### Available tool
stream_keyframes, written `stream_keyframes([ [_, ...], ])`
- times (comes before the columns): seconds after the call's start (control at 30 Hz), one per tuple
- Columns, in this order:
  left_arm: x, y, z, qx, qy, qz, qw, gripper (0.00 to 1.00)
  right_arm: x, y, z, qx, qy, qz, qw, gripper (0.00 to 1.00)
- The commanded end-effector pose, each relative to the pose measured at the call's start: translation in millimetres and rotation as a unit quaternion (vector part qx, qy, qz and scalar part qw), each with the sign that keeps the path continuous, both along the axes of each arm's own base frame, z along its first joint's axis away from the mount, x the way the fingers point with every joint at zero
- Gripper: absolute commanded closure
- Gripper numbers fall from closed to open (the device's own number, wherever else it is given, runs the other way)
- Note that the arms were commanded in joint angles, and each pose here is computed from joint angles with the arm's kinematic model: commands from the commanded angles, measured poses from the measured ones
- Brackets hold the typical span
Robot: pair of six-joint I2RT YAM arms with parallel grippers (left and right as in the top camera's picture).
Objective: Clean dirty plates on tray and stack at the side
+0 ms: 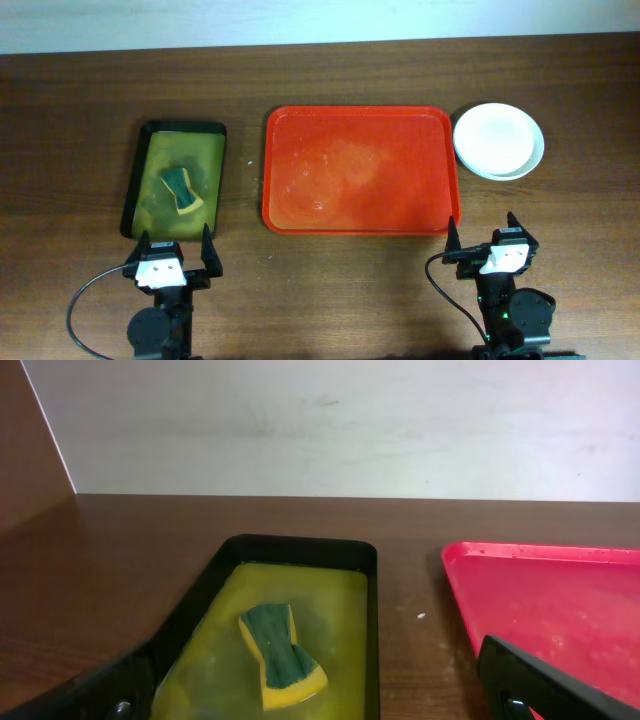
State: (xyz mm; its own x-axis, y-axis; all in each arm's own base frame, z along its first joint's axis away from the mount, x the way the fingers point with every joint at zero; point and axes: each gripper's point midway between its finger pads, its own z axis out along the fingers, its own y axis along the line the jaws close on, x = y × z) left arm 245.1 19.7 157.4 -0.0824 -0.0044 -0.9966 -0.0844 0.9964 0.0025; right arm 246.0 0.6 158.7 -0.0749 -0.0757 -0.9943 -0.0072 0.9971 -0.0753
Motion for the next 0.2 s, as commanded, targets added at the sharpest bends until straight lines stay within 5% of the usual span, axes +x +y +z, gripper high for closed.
stream_keyframes([
  [0.0,-0.1,0.6,-1.4,0.009,0.0,0.0,1.0,0.01,0.0,-3.0,-3.4,0.002,0.002,-0.008,1.0,0.02],
  [0.17,-0.1,0.6,-1.4,0.009,0.0,0.0,1.0,0.01,0.0,-3.1,-3.4,0.002,0.002,-0.008,1.0,0.02],
])
